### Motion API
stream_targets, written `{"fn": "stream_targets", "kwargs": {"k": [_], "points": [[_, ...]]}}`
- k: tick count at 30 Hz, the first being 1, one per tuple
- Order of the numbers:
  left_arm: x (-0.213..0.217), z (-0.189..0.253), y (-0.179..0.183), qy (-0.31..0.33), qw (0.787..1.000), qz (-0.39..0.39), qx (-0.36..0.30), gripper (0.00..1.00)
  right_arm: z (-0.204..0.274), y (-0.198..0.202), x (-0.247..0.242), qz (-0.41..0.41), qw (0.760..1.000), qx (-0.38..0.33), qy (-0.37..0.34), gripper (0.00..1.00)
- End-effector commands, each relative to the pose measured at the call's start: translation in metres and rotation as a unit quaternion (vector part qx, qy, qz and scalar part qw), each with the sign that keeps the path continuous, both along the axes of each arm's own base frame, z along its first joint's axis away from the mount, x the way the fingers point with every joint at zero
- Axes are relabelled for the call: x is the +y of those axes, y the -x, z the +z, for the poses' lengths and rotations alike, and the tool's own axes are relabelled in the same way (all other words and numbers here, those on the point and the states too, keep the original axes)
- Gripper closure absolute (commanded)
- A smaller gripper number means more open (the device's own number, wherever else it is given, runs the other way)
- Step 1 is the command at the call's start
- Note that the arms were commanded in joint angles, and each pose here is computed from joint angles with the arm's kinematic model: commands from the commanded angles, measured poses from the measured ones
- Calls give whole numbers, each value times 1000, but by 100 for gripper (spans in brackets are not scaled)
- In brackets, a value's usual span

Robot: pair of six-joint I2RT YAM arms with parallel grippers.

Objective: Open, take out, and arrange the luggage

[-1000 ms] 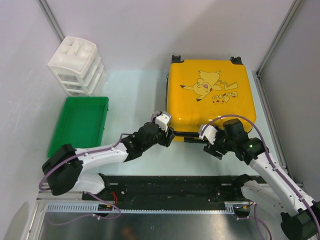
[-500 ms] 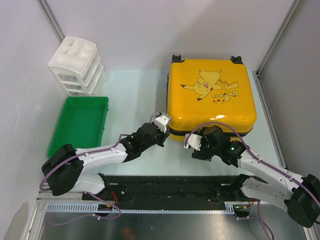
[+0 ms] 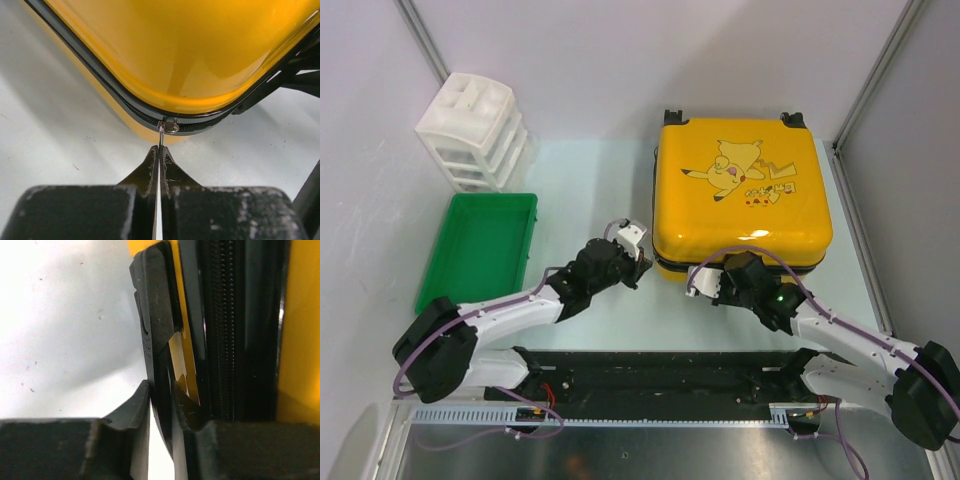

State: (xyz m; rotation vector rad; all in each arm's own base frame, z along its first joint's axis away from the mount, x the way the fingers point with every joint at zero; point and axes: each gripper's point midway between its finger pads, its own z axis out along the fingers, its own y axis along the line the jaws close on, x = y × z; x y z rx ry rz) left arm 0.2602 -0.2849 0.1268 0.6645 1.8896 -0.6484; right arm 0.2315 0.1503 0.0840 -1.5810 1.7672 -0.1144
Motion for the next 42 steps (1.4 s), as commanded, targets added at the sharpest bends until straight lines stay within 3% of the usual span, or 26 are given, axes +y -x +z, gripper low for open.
{"fn": "stream_targets", "kwargs": {"k": [1, 2, 16, 26, 34, 42], "points": [[14, 21, -18, 10, 999, 10, -44, 100, -23, 15, -10, 15, 999, 29, 30, 97], [16, 21, -21, 7, 999, 11, -47, 100, -25, 18, -13, 15, 999, 35, 35, 100], [27, 28, -92, -28, 994, -1, -103, 100, -32, 65, -31, 55, 993, 99, 43, 100], [-7, 54, -150, -14, 986, -57, -159, 100, -26, 73, -51, 76, 990, 102, 53, 100], [-12, 63, -218, -7, 983, -22, -182, 100, -19, 84, -71, 97, 988, 101, 63, 100], [-10, 70, -247, -7, 979, -12, -204, 100, -8, 83, -77, 94, 990, 96, 51, 100]]}}
